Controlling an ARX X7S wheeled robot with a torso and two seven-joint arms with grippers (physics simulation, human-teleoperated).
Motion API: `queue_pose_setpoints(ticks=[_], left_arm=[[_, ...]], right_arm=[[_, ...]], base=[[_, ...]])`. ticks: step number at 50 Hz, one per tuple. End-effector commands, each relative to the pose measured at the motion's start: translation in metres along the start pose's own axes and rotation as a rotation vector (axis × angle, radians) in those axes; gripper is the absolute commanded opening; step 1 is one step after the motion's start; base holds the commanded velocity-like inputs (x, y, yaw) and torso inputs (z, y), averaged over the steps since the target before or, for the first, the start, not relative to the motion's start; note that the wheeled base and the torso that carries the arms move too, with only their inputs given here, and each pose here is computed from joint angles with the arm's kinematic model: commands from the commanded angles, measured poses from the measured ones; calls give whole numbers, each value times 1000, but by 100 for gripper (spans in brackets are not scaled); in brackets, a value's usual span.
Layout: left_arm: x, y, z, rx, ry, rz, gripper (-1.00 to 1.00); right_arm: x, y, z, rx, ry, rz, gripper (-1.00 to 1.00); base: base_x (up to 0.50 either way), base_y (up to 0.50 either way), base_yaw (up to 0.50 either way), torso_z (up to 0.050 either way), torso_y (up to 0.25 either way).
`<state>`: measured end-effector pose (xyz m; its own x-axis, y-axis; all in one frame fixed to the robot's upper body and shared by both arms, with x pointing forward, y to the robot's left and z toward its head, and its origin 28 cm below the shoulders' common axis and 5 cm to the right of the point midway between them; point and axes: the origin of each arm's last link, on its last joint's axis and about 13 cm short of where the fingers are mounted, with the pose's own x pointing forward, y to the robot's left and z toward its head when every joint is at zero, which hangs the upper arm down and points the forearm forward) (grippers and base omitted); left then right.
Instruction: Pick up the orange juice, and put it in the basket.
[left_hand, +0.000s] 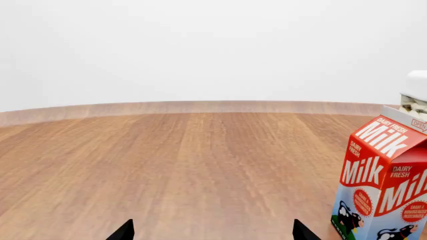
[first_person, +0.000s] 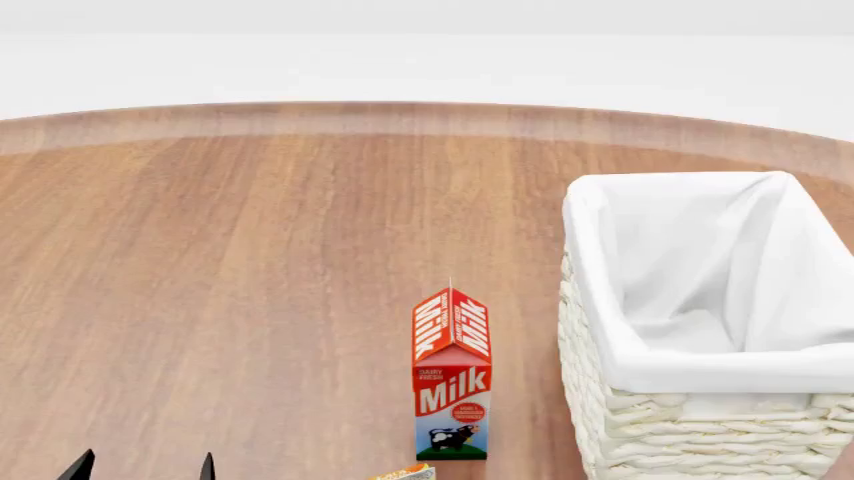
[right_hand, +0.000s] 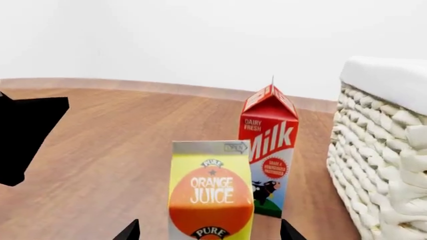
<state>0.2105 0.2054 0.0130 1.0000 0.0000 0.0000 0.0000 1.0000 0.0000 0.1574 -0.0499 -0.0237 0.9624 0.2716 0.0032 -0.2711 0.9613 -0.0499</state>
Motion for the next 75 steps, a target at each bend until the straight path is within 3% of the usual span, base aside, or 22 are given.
queue_pose_setpoints(ticks=[1,37,75], left_arm=[[0,0,0,0,0,0,100],[0,0,0,0,0,0,100],[0,0,0,0,0,0,100]], right_arm=[[8,1,-5,-3,9,-4,100],[25,1,-11,-36,33,-8,100],[38,0,-17,-16,57,-15,100]], base=[[0,0,0,0,0],[0,0,0,0,0],[0,0,0,0,0]])
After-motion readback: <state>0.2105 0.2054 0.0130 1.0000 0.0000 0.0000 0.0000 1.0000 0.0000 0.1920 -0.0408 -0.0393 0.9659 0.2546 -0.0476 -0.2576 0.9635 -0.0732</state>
